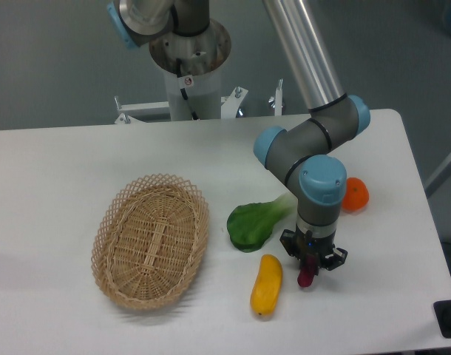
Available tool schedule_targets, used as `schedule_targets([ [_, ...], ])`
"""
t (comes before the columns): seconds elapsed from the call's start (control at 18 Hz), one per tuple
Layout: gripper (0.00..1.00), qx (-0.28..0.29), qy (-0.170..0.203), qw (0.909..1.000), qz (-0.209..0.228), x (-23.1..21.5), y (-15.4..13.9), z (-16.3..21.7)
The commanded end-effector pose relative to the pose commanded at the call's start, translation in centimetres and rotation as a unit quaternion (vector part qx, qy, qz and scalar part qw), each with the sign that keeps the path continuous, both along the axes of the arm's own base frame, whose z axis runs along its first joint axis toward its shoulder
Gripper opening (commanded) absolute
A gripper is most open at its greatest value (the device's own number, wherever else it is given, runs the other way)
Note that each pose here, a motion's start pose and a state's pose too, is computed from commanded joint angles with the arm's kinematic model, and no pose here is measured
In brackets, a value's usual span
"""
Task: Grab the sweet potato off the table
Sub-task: 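Close the gripper around the purple sweet potato, then lift the held sweet potato up and back toward the start pose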
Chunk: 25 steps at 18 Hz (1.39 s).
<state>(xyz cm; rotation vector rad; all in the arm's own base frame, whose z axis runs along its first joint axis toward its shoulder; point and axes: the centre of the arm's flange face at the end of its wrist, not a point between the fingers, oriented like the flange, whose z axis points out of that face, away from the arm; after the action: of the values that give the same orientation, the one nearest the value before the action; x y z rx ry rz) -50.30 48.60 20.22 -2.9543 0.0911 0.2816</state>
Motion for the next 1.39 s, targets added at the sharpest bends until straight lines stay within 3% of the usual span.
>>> schedule_targets([
  [0.28, 0.24, 0.015, 0.035, 0.9989, -0.025, -1.6, 0.3, 5.0],
  [0.61, 0.24, 0.010, 0.016, 0.9990, -0.042, -5.1, -1.4, 15.0],
  [0.72, 0.24, 0.021, 0.025, 0.9989, -0.032, -6.0, -3.1, 18.0],
  [1.0, 0.24, 0.064, 0.041, 0.9949, -0.066, -7.4, -7.7, 23.9],
  [1.39, 0.24, 0.030, 0.026, 0.9906, -0.131, -8.2, -12.9, 26.2],
])
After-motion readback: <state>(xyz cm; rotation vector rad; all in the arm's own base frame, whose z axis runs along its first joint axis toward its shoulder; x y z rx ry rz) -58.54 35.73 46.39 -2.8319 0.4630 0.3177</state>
